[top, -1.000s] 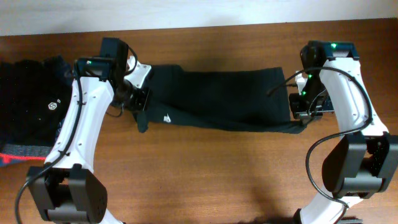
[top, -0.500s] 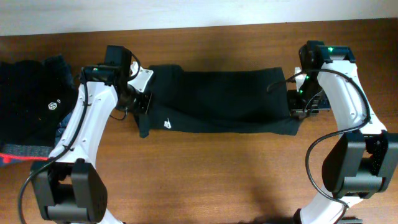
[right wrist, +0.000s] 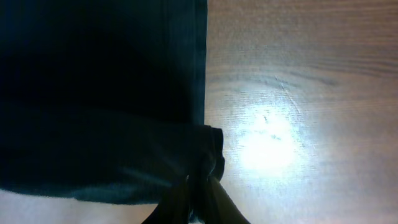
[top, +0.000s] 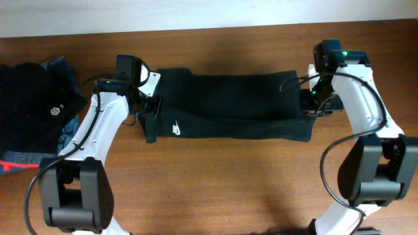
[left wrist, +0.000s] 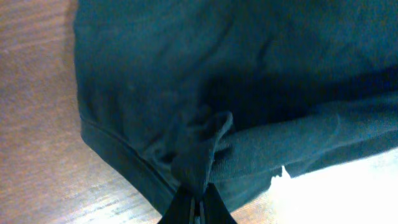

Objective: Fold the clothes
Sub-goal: 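Lay the shirt down with both grippers into a flat rectangle, then release the shirt ends and raise both grippers to the far edge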

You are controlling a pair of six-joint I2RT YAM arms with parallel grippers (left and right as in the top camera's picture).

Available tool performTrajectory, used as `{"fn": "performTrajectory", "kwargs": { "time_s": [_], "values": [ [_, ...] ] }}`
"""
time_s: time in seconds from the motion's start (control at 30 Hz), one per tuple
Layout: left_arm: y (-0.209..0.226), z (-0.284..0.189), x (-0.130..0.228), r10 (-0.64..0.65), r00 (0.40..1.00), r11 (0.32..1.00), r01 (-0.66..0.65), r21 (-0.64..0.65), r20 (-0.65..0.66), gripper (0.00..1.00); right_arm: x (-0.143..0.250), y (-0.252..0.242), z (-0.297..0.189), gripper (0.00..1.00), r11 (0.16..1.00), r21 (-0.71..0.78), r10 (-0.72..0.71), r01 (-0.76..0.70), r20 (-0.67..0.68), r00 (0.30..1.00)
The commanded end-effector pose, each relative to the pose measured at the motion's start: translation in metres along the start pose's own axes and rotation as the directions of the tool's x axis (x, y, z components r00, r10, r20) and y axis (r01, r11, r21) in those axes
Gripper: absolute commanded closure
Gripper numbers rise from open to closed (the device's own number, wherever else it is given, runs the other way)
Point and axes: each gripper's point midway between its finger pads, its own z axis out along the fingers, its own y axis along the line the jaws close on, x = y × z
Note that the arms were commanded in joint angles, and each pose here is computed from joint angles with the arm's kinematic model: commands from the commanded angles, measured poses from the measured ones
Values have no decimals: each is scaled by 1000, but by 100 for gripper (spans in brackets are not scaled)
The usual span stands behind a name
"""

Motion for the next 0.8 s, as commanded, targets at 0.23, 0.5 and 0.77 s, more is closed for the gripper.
{"fn": "performTrajectory", "kwargs": {
  "time_s": [0.23, 0.5, 0.77],
  "values": [
    [6, 8, -11, -5, 999, 999, 6, -32, 44, 99, -14, -3, 47, 91, 1000, 20, 16, -15, -19, 1000],
    [6, 20, -1, -13, 1000, 1000, 13, -24, -5, 97, -44, -3, 46, 72, 999, 18, 25, -27, 104, 994],
    [6, 28, 5, -17, 999, 1000, 16, -20, -37, 87, -51, -3, 46, 53, 999, 17, 27, -29, 131, 991]
  ]
}}
